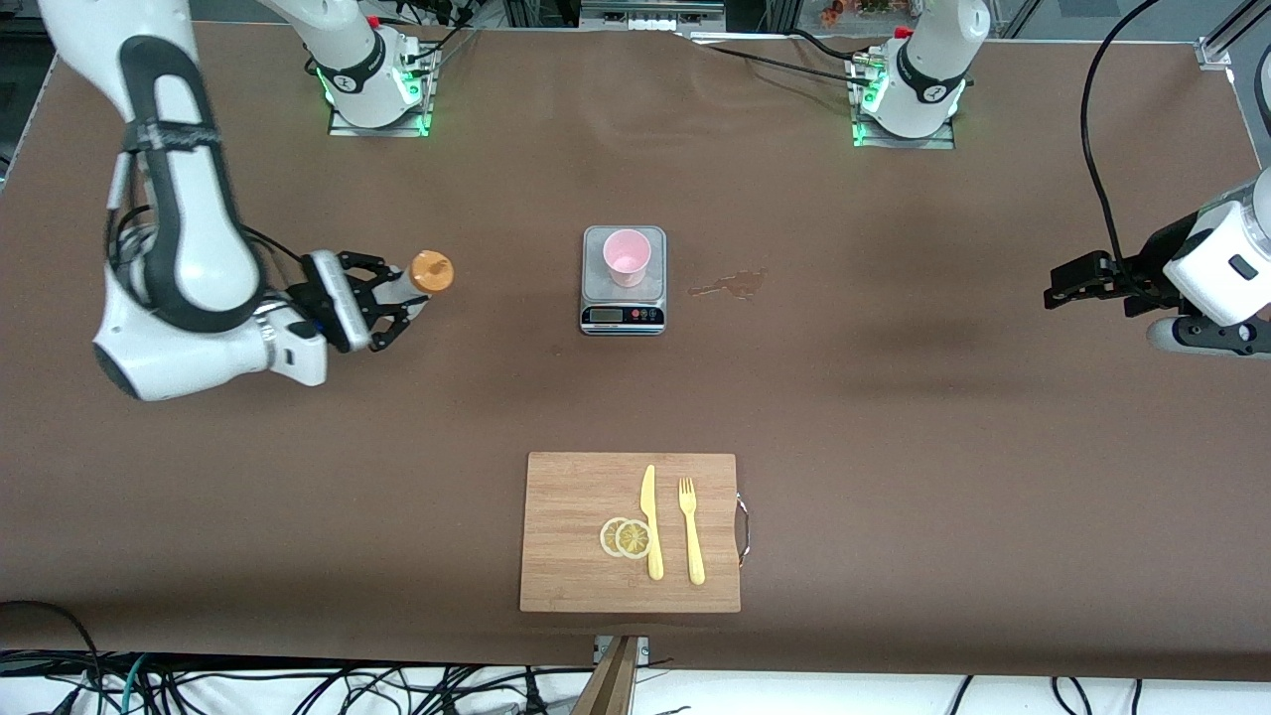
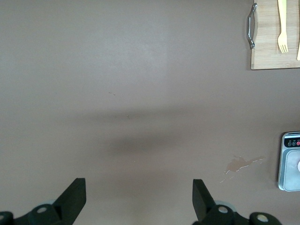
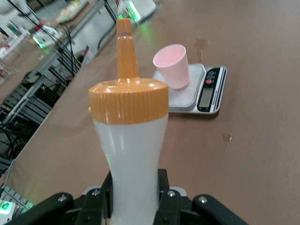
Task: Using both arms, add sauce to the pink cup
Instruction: 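Carry the bottle with the right gripper over the pink cup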
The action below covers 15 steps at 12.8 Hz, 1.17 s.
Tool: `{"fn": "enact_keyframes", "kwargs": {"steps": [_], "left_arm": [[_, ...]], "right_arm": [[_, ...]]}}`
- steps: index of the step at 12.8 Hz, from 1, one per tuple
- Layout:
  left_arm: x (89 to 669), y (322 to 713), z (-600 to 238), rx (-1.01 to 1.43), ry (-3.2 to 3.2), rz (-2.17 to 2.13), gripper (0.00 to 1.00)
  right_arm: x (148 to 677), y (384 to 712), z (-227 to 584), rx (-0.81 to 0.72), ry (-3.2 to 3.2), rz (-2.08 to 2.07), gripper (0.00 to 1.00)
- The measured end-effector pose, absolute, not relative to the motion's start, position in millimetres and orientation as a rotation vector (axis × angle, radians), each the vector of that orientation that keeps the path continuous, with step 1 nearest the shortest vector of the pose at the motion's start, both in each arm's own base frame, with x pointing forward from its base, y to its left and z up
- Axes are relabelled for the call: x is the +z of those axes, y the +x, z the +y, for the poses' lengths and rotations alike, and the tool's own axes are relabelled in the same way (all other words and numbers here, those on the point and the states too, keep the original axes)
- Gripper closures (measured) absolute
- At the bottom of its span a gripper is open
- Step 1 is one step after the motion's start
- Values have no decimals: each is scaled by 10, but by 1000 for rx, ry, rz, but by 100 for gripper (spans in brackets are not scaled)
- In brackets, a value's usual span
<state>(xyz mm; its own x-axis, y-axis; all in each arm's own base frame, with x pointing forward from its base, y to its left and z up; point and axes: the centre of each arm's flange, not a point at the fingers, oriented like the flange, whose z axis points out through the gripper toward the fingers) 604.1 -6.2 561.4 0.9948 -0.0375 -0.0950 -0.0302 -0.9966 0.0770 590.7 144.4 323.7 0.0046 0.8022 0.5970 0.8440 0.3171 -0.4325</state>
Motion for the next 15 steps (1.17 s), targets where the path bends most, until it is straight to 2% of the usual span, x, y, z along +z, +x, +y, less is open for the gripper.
{"fn": "enact_keyframes", "kwargs": {"steps": [4, 9, 15], "left_arm": [[5616, 6041, -59, -147, 3062, -51, 0], [5618, 6042, -54, -147, 3062, -49, 0], [5618, 6043, -47, -147, 3062, -48, 0]], "right_arm": [[3279, 5676, 2470, 180, -1674, -1922, 65], [3266, 5273, 3300, 435, -1896, -2061, 66], [3391, 4713, 4106, 581, -2147, -2205, 66]]}}
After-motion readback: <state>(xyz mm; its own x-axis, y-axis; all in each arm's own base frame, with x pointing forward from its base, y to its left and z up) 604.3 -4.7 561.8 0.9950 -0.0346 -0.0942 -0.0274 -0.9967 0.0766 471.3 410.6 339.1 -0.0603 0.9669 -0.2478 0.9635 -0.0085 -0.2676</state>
